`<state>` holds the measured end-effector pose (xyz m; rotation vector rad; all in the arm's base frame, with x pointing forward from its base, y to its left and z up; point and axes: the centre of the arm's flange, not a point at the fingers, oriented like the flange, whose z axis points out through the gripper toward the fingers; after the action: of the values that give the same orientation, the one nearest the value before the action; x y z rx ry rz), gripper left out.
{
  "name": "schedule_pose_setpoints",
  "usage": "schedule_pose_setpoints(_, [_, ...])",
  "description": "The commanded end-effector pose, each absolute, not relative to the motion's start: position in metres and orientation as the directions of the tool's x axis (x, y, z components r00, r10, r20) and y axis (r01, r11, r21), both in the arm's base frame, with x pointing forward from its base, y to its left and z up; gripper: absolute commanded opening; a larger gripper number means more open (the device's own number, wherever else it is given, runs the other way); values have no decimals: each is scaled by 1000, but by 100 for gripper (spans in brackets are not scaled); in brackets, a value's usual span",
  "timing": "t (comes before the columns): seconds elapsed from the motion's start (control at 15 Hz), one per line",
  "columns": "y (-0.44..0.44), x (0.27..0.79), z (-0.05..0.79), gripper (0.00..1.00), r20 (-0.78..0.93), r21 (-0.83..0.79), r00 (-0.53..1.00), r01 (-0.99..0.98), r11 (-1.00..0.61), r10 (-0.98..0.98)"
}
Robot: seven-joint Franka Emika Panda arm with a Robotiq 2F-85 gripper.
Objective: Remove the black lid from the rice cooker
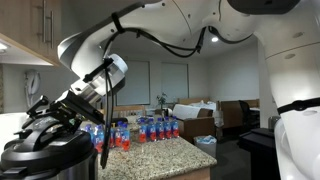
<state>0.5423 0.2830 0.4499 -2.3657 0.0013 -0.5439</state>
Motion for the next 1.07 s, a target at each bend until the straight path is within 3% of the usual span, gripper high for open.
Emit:
schedule_pose_setpoints(0.0, [270, 543, 435, 50, 424, -659, 892, 186, -729, -157])
schedule_pose_setpoints(0.47, [255, 532, 435, 7, 399, -749, 895, 194, -634, -198])
schedule_pose_setpoints(0.67, [262, 525, 441, 9, 374, -753, 909, 182, -633, -183])
schedule_pose_setpoints(0.87, [267, 524, 443, 2, 346, -757, 926, 180, -628, -151])
schedule_pose_setpoints(1.0, [267, 526, 448, 6, 324, -756, 937, 175, -631, -128])
